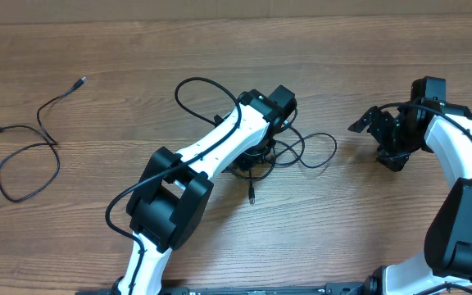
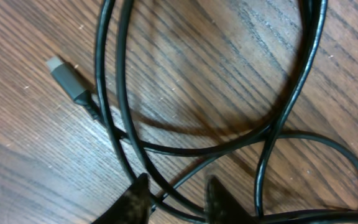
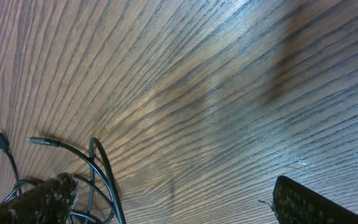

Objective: Untangle cables

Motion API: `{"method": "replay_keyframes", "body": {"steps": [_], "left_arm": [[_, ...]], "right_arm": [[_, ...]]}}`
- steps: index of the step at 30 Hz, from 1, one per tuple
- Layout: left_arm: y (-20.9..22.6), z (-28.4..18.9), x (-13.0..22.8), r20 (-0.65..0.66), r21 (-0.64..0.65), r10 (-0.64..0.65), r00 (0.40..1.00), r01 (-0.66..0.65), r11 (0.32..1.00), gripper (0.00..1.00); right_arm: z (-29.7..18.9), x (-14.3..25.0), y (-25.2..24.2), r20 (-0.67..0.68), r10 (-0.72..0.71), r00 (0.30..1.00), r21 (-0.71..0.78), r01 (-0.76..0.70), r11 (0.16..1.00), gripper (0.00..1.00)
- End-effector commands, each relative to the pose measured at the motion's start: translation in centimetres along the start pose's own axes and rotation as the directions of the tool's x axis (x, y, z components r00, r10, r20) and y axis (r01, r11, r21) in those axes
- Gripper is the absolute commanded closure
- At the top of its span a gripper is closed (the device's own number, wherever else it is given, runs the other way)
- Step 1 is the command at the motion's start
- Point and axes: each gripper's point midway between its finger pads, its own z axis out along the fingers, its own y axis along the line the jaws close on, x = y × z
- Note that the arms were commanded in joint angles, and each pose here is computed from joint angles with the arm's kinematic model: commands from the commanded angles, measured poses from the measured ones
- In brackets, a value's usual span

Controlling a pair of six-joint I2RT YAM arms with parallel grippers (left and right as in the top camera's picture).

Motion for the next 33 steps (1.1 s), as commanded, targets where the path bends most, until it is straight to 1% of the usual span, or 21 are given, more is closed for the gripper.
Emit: {"method": "replay_keyframes", "body": {"steps": [1, 4, 5, 6, 7, 10, 11, 15, 18, 20, 22, 24, 29, 31, 33], "left_arm": [[0.73, 1.68, 0.56, -0.010, -0.039, 0.006, 1.000, -0.006, 0.999, 0.78], [0.67, 1.68, 0.55, -0.009, -0.036, 0.006, 1.000, -0.006, 0.999, 0.76], [0.64, 1.68, 0.55, -0.009, -0.035, 0.005, 1.000, -0.006, 0.999, 0.74], [0.64, 1.68, 0.53, -0.008, -0.035, 0.006, 1.000, -0.006, 0.999, 0.68], [0.63, 1.69, 0.50, -0.008, -0.034, 0.004, 1.000, -0.005, 0.999, 0.66], [0.42, 1.69, 0.48, -0.008, -0.026, 0.003, 1.000, -0.004, 1.000, 0.64], [0.34, 1.69, 0.49, -0.007, -0.023, 0.004, 1.000, -0.004, 1.000, 0.64], [0.15, 1.67, 0.68, -0.006, -0.016, 0.008, 1.000, -0.008, 1.000, 0.74], [0.12, 1.68, 0.65, -0.006, -0.015, 0.008, 1.000, -0.008, 1.000, 0.73], [0.12, 1.68, 0.65, -0.006, -0.015, 0.008, 1.000, -0.008, 1.000, 0.69], [0.07, 1.67, 0.66, -0.005, -0.013, 0.008, 1.000, -0.008, 1.000, 0.67], [0.06, 1.67, 0.71, -0.005, -0.012, 0.009, 1.000, -0.009, 1.000, 0.68], [0.04, 1.64, 0.79, 0.002, -0.013, 0.014, 1.000, -0.014, 1.000, 0.80], [0.01, 1.63, 0.89, 0.006, -0.012, 0.019, 1.000, -0.019, 1.000, 0.79], [-0.01, 1.61, 0.77, 0.020, -0.013, 0.022, 1.000, -0.021, 1.000, 0.73]], "right_arm": [[0.13, -0.02, 0.02, -0.002, 0.007, 1.000, -0.004, -0.007, 1.000, 0.00], [0.13, -0.02, 0.02, -0.002, 0.007, 1.000, -0.004, -0.007, 1.000, 0.00], [0.13, -0.02, 0.02, -0.002, 0.007, 1.000, -0.004, -0.007, 1.000, 0.00], [0.13, -0.02, 0.03, -0.002, 0.007, 1.000, -0.005, -0.007, 1.000, 0.00], [0.13, -0.02, 0.02, -0.002, 0.007, 1.000, -0.004, -0.007, 1.000, 0.00], [0.13, -0.02, 0.02, -0.002, 0.007, 1.000, -0.004, -0.007, 1.000, 0.00], [0.13, -0.02, 0.02, -0.002, 0.007, 1.000, -0.004, -0.007, 1.000, 0.00], [0.13, -0.02, 0.03, -0.002, 0.007, 1.000, -0.005, -0.007, 1.000, 0.00], [0.13, -0.02, 0.02, -0.002, 0.007, 1.000, -0.004, -0.007, 1.000, 0.00], [0.13, -0.02, 0.02, -0.002, 0.007, 1.000, -0.004, -0.007, 1.000, 0.00], [0.13, -0.02, 0.02, -0.002, 0.007, 1.000, -0.004, -0.007, 1.000, 0.00], [0.13, -0.02, 0.02, -0.002, 0.007, 1.000, -0.004, -0.007, 1.000, 0.00], [0.13, -0.02, 0.02, -0.002, 0.007, 1.000, -0.004, -0.007, 1.000, 0.00], [0.13, -0.02, 0.02, -0.002, 0.007, 1.000, -0.004, -0.007, 1.000, 0.00], [0.13, -0.02, 0.03, -0.002, 0.007, 1.000, -0.005, -0.007, 1.000, 0.00]]}}
